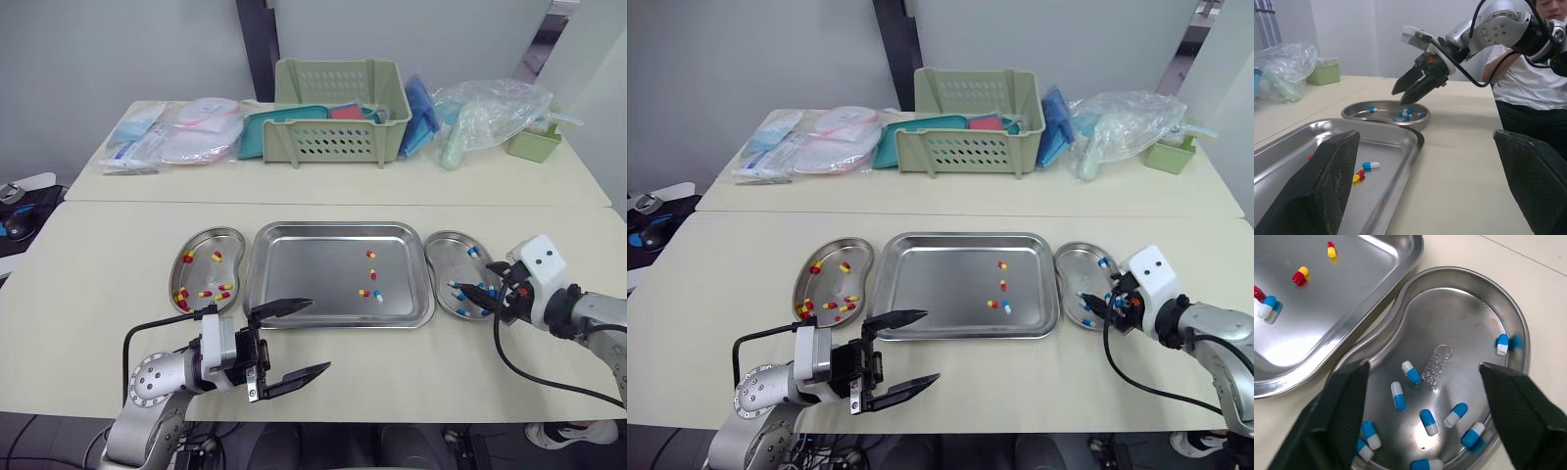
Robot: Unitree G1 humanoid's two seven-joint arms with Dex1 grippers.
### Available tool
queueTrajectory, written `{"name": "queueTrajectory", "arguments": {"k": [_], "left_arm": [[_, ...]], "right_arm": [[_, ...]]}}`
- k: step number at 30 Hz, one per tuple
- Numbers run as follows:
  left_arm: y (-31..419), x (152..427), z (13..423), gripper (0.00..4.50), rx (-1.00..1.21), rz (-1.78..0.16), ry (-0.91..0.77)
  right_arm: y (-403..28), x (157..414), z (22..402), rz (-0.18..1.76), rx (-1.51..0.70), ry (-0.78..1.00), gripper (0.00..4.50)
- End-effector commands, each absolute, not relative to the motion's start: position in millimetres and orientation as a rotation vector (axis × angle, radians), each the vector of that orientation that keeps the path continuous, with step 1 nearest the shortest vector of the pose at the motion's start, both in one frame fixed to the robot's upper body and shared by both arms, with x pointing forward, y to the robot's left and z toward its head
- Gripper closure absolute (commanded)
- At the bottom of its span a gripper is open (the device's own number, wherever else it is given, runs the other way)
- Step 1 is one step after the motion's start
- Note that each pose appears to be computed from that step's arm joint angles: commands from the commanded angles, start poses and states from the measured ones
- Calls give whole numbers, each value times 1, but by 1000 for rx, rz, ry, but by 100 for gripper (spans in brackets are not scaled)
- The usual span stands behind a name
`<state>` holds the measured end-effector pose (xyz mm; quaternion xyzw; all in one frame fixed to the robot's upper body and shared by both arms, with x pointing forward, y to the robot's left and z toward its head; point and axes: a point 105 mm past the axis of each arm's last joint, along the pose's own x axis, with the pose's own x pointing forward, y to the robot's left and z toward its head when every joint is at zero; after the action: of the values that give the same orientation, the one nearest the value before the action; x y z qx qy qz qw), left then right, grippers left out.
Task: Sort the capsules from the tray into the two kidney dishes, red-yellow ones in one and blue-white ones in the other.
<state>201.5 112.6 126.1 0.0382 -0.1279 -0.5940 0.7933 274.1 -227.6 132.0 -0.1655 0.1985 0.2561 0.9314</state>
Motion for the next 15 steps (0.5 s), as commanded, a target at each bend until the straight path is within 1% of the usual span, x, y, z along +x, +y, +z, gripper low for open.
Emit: {"name": "queueTrajectory", "arguments": {"k": [1,4,7,10,11,13,15], "left_arm": [[119,207,135,0,104,-1201,-301],[137,228,139,0,150,-1005,-237],[176,242,141,0,214,-783,-160],[212,243,141,0,250,-650,-89],[230,243,138,0,249,-587,-36],[263,240,135,0,236,-481,34],[302,236,139,0,251,-350,68]], "right_arm": [[-229,269,148,561,-447,305,63],[-235,263,151,566,-542,261,63],[-243,255,156,607,-584,216,63],[-253,250,160,644,-622,172,63],[-258,249,161,661,-639,168,63],[-268,244,161,701,-665,173,63],[-281,240,161,740,-655,209,63]]}}
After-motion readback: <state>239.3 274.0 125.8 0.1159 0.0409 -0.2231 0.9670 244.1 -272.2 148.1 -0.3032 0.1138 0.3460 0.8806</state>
